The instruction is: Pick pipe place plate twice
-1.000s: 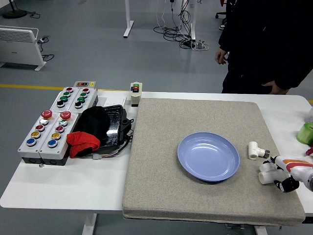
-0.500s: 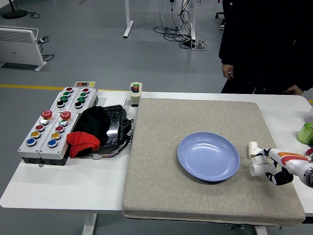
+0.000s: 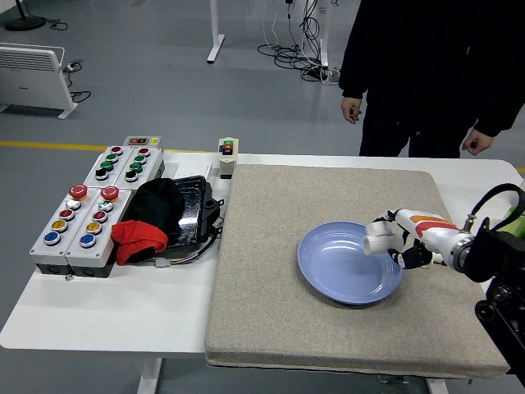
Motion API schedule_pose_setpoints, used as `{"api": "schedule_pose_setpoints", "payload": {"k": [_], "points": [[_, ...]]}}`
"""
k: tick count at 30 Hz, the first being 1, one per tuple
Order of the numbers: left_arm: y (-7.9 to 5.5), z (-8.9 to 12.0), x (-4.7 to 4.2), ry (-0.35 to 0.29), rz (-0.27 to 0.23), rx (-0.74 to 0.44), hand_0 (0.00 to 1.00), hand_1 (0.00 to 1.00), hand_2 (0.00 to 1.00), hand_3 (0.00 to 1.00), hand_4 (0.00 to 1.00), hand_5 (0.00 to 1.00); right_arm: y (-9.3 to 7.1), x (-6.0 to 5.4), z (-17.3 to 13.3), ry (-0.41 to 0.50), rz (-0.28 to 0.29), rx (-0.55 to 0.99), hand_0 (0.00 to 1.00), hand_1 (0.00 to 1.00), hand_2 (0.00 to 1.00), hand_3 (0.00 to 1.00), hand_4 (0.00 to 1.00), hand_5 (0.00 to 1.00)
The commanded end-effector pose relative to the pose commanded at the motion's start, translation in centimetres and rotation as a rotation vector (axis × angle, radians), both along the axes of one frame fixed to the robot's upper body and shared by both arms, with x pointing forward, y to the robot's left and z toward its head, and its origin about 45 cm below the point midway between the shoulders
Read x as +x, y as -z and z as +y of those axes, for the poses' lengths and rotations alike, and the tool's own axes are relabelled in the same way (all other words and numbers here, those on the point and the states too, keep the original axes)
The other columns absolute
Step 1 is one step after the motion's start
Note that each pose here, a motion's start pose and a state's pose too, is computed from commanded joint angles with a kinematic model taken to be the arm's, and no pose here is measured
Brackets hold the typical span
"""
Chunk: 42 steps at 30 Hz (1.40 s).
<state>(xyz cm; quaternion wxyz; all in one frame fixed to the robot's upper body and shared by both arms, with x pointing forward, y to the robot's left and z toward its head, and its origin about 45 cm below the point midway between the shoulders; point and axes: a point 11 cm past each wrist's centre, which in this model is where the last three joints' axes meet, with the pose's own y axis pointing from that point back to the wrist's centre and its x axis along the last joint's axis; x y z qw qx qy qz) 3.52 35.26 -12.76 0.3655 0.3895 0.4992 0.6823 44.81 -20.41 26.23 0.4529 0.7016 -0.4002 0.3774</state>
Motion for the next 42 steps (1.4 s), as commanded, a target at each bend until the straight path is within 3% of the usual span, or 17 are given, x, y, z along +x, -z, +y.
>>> {"api": "schedule_pose_setpoints", "payload": {"k": [1, 2, 7, 8, 13, 14, 19, 20, 23, 25, 30, 34, 42], "points": [[0.0, 0.0, 0.04, 0.0, -0.001, 0.0, 0.696, 0.68, 0.705, 0.644, 0.306, 0.998, 0.1, 0.3, 0.6, -0.006, 0.007, 0.0, 0.368, 0.461, 0.474, 0.531, 0.409, 0.002], [0.0, 0.0, 0.07, 0.0, -0.001, 0.0, 0.698, 0.68, 0.705, 0.644, 0.307, 0.998, 0.2, 0.7, 1.1, -0.01, 0.015, -0.002, 0.531, 0.542, 0.538, 0.564, 0.414, 0.002], [0.0, 0.0, 0.17, 0.002, -0.002, 0.001, 0.698, 0.68, 0.705, 0.644, 0.307, 0.998, 0.8, 2.0, 2.8, -0.017, 0.037, -0.031, 0.531, 0.542, 0.538, 0.564, 0.414, 0.002], [0.0, 0.0, 0.18, 0.001, -0.003, 0.001, 0.699, 0.678, 0.705, 0.644, 0.307, 0.998, 1.2, 2.2, 3.0, -0.013, 0.059, -0.037, 0.819, 0.8, 0.905, 0.937, 0.622, 0.098], [0.0, 0.1, 0.23, 0.002, -0.003, 0.003, 0.699, 0.678, 0.705, 0.644, 0.307, 0.998, 2.4, 2.9, 3.5, -0.001, 0.092, -0.049, 0.819, 0.8, 0.905, 0.937, 0.622, 0.098], [0.0, 0.1, 0.24, 0.001, -0.004, 0.003, 0.699, 0.679, 0.704, 0.644, 0.307, 0.998, 2.6, 2.9, 3.8, -0.001, 0.098, -0.043, 0.981, 0.935, 0.998, 0.998, 0.763, 0.214], [-0.1, 0.1, 0.28, 0.001, -0.005, 0.003, 0.699, 0.679, 0.704, 0.644, 0.307, 0.998, 2.9, 2.9, 4.4, -0.013, 0.121, 0.013, 0.981, 0.935, 0.998, 0.998, 0.763, 0.214], [-0.1, 0.1, 0.28, 0.0, -0.005, 0.003, 0.699, 0.679, 0.704, 0.643, 0.307, 0.998, 2.9, 2.9, 4.3, -0.01, 0.126, 0.026, 0.998, 0.959, 0.998, 0.998, 0.821, 0.28], [-0.1, 0.1, 0.35, 0.001, -0.006, 0.004, 0.699, 0.679, 0.704, 0.643, 0.307, 0.998, 2.1, 3.1, 3.8, 0.013, 0.082, 0.031, 0.998, 0.959, 0.998, 0.998, 0.821, 0.28], [-0.1, 0.1, 0.38, 0.001, -0.007, 0.003, 0.699, 0.679, 0.704, 0.643, 0.307, 0.998, 0.8, 3.5, 2.9, 0.04, 0.014, 0.047, 0.998, 0.959, 0.998, 0.998, 0.821, 0.28], [-0.1, 0.2, 0.46, 0.001, -0.008, 0.004, 0.699, 0.679, 0.703, 0.643, 0.309, 0.998, -1.1, 4.5, 0.1, 0.119, -0.052, 0.032, 0.998, 0.949, 0.998, 0.998, 0.824, 0.305], [-0.1, 0.2, 0.46, 0.001, -0.009, 0.005, 0.699, 0.678, 0.703, 0.642, 0.31, 0.998, -1.2, 5.1, -3.5, 0.195, -0.033, -0.002, 0.991, 0.927, 0.998, 0.998, 0.795, 0.292], [-0.1, 0.2, 0.39, 0.003, -0.006, 0.004, 0.7, 0.678, 0.703, 0.642, 0.311, 0.998, 1.3, 4.5, -8.2, 0.279, 0.108, -0.042, 0.976, 0.911, 0.998, 0.998, 0.779, 0.281]]}}
